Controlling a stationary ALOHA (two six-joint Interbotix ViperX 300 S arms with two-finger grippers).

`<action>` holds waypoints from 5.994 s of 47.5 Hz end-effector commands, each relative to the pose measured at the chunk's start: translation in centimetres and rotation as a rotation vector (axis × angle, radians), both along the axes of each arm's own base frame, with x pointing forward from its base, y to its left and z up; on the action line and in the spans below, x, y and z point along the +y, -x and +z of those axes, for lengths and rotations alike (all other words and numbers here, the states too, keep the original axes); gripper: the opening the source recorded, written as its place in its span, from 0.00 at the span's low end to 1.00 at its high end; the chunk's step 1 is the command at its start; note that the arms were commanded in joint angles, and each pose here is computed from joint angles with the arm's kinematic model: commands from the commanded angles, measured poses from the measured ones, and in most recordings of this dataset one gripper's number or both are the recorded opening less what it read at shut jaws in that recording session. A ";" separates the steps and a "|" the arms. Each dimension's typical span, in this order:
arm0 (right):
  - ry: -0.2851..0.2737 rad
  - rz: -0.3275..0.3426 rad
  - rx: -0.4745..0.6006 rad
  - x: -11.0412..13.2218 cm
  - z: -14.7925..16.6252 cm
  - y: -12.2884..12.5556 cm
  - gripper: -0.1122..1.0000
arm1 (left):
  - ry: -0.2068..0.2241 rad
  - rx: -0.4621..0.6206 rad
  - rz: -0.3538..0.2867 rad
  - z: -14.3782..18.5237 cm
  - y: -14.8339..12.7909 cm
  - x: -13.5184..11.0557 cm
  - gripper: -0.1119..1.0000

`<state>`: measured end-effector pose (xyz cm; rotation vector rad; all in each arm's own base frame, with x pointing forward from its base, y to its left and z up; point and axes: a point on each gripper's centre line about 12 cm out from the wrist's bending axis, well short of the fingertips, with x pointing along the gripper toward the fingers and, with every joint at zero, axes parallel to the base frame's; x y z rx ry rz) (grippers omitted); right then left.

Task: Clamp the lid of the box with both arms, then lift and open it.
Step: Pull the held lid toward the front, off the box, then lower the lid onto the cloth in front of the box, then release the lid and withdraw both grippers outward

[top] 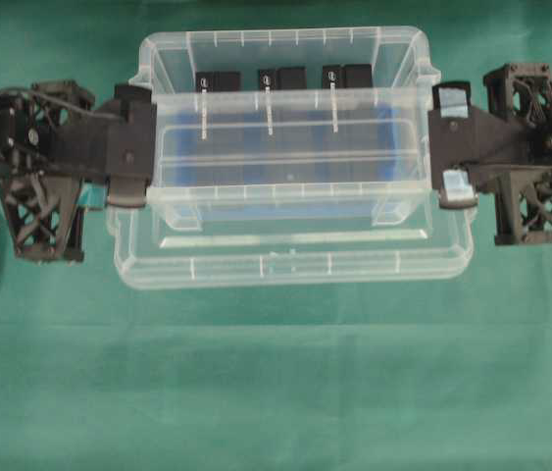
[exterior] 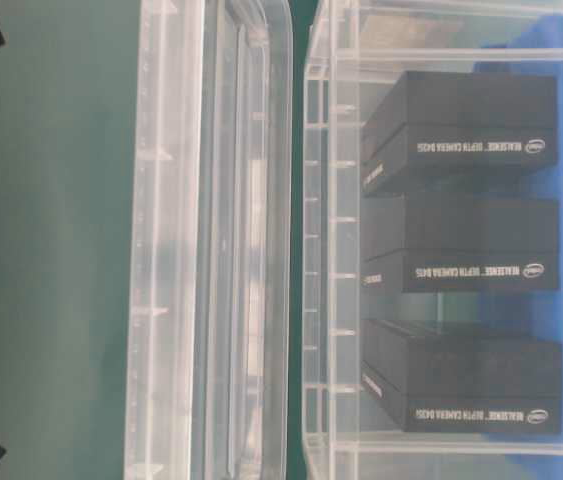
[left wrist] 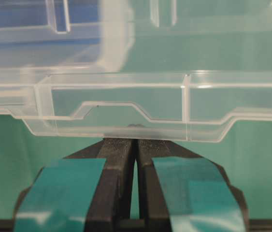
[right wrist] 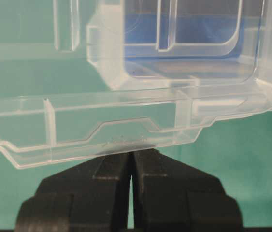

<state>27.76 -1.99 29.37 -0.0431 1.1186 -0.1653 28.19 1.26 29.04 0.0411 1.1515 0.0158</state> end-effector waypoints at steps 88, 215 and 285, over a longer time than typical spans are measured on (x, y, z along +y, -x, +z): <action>0.000 0.004 -0.037 14.7 1.5 -3.5 0.10 | 0.124 -0.010 -0.062 -0.4 -0.5 -12.3 0.11; -0.170 -0.019 -0.010 14.4 -16.0 -3.5 0.10 | 0.178 -0.017 0.063 -15.9 -1.8 -12.9 0.11; -0.232 -0.095 0.035 14.5 -16.9 3.3 0.10 | 0.239 0.066 0.181 -17.5 5.4 -13.0 0.11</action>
